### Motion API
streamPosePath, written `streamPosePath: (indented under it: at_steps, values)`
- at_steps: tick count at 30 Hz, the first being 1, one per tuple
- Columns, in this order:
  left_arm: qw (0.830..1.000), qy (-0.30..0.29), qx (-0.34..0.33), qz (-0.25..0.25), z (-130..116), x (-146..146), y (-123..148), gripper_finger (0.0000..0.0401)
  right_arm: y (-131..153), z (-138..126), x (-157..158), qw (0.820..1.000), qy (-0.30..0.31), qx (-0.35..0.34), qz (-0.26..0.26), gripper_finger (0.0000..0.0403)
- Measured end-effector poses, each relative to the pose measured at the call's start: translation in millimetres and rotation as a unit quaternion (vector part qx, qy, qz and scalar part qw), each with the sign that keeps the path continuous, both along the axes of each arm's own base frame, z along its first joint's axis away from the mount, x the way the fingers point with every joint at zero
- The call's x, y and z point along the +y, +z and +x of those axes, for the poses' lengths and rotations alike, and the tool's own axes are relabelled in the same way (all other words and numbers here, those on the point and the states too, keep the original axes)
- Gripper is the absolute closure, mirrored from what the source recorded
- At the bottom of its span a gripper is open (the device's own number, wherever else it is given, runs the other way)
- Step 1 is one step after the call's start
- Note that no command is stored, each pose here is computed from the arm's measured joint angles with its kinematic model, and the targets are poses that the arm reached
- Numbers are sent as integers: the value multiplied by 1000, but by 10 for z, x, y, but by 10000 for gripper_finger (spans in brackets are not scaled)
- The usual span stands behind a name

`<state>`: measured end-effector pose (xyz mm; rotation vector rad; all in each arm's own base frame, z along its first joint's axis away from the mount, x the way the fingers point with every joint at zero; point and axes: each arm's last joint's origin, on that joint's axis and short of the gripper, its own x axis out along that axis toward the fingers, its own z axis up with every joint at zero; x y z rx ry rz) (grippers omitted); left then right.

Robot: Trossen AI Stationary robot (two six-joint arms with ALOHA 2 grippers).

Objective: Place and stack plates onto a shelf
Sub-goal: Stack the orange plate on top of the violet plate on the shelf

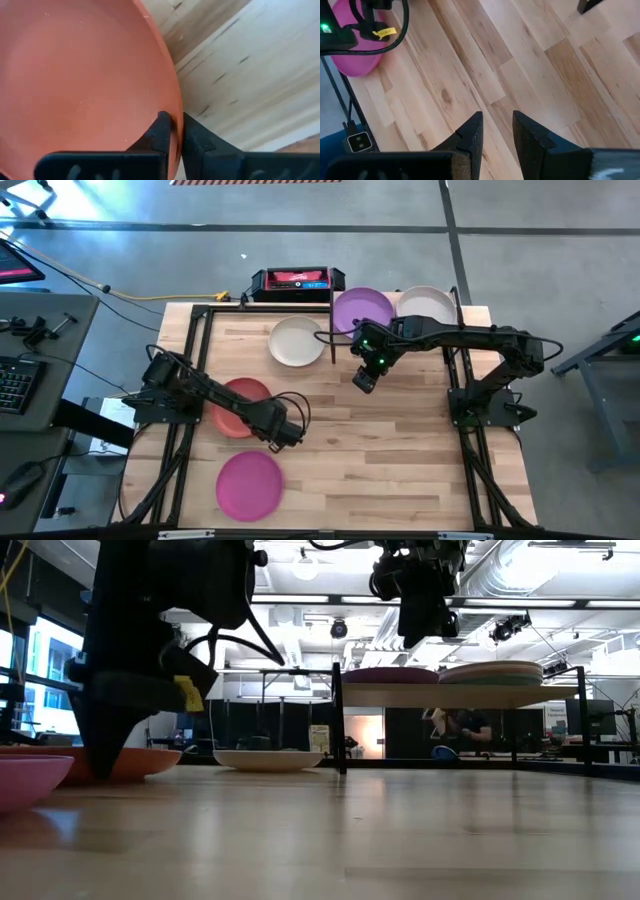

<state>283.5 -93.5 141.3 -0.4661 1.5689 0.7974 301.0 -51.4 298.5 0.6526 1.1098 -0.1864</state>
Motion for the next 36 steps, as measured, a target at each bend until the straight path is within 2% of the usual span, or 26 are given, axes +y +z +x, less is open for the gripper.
streamPosePath:
  at_steps: [5, 10, 19, 29, 36]
  values:
    - [999, -36, 12, -3, -2, -60, 90, 391, 2, 3, -1, 1000, 0, -2, -1, 320]
    - [995, -101, 18, -7, 45, -169, 276, 398, 6, 12, -3, 1000, 0, -7, -2, 320]
    - [973, -231, 19, -19, 81, -408, 572, 399, 62, 99, -85, 998, -23, -63, -7, 320]
    - [927, -370, 50, 18, 40, -516, 768, 400, 151, 194, -202, 989, -68, -133, 2, 320]
    - [870, -476, 91, 89, 62, -456, 913, 400, 198, 242, -211, 983, -80, -165, 9, 320]
